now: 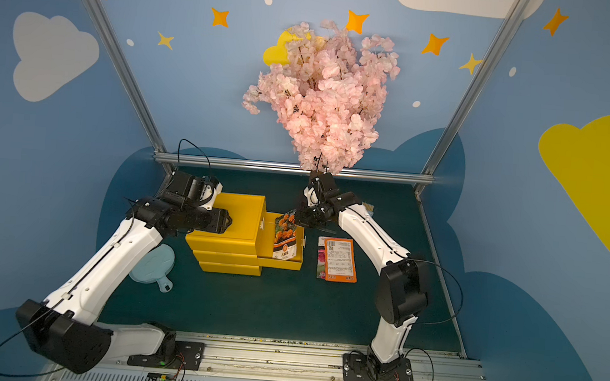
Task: Take the seed bags out of the drawer
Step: Pick up the seed packet from the drawer, then place the seed packet at the center of the board.
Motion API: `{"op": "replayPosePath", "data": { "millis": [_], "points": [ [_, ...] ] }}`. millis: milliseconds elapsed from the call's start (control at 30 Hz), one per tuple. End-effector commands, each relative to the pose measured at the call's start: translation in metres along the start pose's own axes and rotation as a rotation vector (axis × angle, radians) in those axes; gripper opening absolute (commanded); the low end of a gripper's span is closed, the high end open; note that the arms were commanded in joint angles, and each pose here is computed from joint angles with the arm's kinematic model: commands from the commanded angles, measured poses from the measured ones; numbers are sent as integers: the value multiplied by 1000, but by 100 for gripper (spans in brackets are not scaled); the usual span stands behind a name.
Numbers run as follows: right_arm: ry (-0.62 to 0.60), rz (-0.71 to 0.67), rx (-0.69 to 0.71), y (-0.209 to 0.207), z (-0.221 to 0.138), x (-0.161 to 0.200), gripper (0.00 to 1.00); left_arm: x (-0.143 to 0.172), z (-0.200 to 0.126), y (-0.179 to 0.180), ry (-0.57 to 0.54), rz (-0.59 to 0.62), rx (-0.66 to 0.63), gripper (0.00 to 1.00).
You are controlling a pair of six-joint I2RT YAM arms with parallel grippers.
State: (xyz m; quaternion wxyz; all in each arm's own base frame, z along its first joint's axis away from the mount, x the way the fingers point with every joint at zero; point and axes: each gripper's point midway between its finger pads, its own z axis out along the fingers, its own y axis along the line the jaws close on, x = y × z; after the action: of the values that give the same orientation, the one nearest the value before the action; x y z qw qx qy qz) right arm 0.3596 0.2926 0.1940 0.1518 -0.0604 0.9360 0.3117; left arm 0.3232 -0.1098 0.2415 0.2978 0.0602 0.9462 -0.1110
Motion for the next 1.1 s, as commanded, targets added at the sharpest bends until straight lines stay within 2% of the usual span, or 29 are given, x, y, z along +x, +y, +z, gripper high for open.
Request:
{"op": "replayPosePath", "data": {
  "millis": [0, 500, 800, 933, 1067],
  "points": [
    [11, -9, -9, -5, -21, 7, 0, 28, 4, 4, 121, -22, -12, 66],
    [-71, 110, -33, -64, -85, 9, 0, 25, 5, 2, 120, -19, 2, 66],
    [-170, 215, -35, -120, -128, 9, 0, 24, 3, 0, 115, -13, 8, 66],
    [-147, 230, -6, -145, -125, 18, 0, 23, 2, -1, 113, -12, 11, 66],
    [-78, 237, 18, -161, -105, 29, 0, 22, 3, -2, 113, -12, 16, 66]
  ]
}}
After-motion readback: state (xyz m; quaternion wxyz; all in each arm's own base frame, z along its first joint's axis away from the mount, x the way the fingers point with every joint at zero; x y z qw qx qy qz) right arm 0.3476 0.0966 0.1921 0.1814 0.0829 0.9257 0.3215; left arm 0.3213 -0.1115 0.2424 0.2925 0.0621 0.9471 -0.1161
